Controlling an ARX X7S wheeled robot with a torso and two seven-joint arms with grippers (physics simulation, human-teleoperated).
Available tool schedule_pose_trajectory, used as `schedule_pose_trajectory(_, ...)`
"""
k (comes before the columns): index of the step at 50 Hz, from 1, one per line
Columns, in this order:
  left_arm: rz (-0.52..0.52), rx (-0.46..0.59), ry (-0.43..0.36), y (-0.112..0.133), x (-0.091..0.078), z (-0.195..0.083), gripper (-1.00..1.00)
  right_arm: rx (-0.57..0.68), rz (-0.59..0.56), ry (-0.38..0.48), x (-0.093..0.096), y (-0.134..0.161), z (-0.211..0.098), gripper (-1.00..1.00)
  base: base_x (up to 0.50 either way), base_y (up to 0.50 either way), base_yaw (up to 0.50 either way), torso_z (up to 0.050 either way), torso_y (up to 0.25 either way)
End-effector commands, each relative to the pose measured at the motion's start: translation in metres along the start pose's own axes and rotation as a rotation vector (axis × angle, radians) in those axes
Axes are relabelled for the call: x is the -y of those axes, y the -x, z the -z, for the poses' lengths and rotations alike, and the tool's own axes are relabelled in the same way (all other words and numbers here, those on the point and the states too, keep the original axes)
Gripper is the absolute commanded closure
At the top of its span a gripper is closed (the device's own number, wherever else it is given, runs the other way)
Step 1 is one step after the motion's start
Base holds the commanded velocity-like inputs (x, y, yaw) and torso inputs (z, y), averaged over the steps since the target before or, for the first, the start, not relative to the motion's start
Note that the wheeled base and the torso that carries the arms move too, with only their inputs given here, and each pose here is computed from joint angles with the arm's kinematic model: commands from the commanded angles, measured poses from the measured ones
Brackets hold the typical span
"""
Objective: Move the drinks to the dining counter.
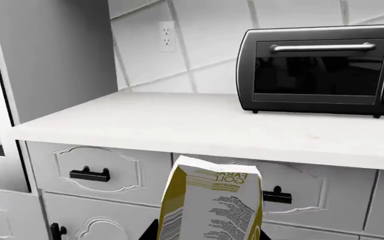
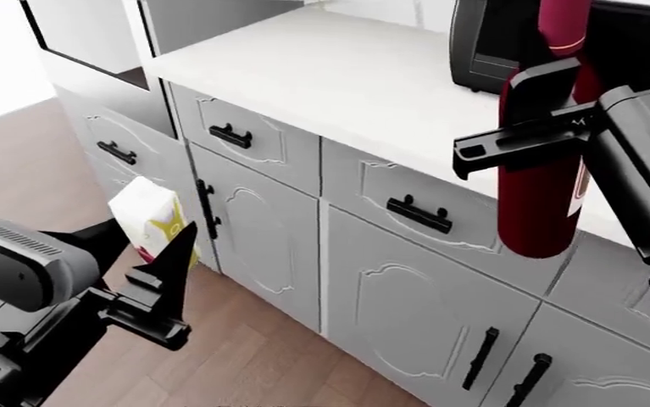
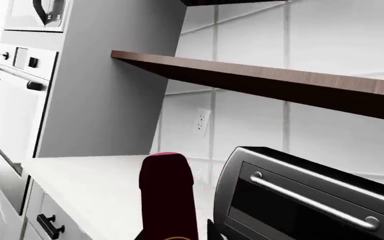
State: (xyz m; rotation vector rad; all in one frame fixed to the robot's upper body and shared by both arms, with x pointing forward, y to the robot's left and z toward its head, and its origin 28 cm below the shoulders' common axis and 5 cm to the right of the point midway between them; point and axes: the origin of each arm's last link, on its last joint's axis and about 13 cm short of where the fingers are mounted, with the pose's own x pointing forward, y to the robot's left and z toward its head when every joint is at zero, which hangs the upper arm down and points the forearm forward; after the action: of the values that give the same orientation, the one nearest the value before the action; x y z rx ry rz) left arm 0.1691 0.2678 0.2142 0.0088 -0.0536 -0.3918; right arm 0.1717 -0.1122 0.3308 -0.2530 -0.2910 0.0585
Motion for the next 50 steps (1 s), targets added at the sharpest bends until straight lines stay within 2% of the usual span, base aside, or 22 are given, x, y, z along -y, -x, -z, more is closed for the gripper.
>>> schedule_pose_trajectory(1, -0.012, 0.026, 0.004, 0.0029, -0.0013, -0.0018, 1.0, 0.008, 0.009, 0.015, -0.0007, -0.002, -0.0039, 1.0, 0.0, 0.0, 0.5, 0.0, 0.0)
schedule_pose_trajectory(13, -0.02, 0.023, 0.008, 0.0048, -0.0023, 0.0009, 1.0, -0.044, 0.031, 0.007, 0.0004, -0.0033, 0.0008, 1.0, 0.0, 0.0, 0.5, 0.0, 0.001)
schedule_pose_trajectory(22, -0.02, 0.022, 0.005, 0.0046, -0.002, 0.001, 1.0, -0.04, 0.028, 0.008, 0.0006, -0.0017, 0.0014, 1.0, 0.03, 0.03, 0.28, 0.001, 0.001)
schedule_pose_trajectory(50, -0.014, 0.025, 0.002, 0.004, -0.0012, -0.0008, 1.0, -0.027, 0.026, 0.047, -0.0006, -0.002, -0.0016, 1.0, 0.27, 0.28, 0.44, 0.0, 0.002)
